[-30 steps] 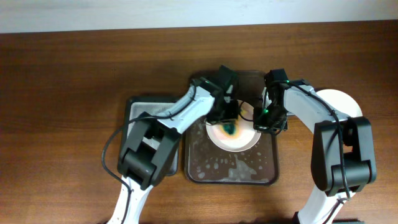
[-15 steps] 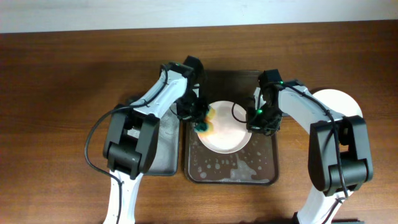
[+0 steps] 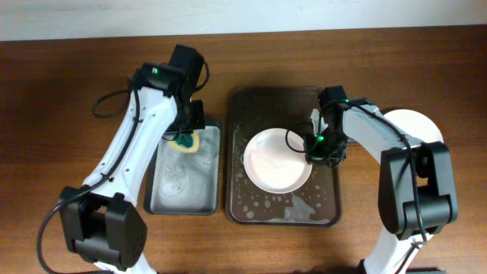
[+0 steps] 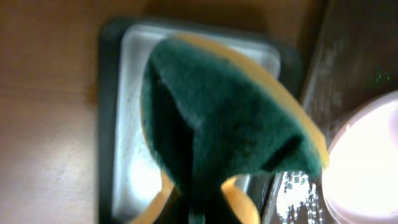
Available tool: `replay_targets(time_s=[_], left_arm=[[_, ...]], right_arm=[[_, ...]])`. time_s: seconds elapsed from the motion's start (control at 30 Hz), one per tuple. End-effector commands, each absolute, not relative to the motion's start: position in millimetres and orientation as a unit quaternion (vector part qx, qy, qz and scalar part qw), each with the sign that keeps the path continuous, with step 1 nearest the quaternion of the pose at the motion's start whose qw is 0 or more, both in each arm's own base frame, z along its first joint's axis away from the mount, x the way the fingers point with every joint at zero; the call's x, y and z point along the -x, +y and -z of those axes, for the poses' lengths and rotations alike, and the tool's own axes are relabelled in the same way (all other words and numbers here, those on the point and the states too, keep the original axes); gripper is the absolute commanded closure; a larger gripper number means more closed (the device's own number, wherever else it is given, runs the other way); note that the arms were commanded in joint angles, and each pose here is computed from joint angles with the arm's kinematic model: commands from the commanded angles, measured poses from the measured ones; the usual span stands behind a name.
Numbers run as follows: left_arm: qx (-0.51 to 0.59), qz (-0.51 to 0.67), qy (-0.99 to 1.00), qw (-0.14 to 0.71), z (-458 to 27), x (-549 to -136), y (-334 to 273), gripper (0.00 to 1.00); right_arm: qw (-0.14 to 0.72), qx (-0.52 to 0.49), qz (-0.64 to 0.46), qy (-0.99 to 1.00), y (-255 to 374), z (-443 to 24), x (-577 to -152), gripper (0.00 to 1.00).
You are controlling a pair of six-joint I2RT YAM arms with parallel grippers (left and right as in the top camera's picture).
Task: Clean dirty plates on tray and stack at the side
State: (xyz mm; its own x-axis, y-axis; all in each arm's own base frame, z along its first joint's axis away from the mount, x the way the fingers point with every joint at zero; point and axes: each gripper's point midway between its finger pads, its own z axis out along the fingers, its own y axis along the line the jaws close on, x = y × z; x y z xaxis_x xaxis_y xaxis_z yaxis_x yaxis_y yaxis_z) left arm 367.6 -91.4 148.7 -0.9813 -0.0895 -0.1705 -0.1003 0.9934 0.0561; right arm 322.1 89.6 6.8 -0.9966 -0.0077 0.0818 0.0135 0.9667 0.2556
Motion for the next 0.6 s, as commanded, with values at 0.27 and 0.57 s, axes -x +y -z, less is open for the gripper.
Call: replay_targets(time_s=[0.27,0.57], left_arm=[[0.054,0.073,0.984,0.154,-173,-350,-90,0.24],[0.044,0.124,0.95,0.282,-274,-303,-84,0.0]], right_arm=[[-0.221,-0.057,-0.063,-0.972,57,-164,-333,0.96],[-0.383,-0.126,-0.316,-0.859,97,-246,-298,0.96]])
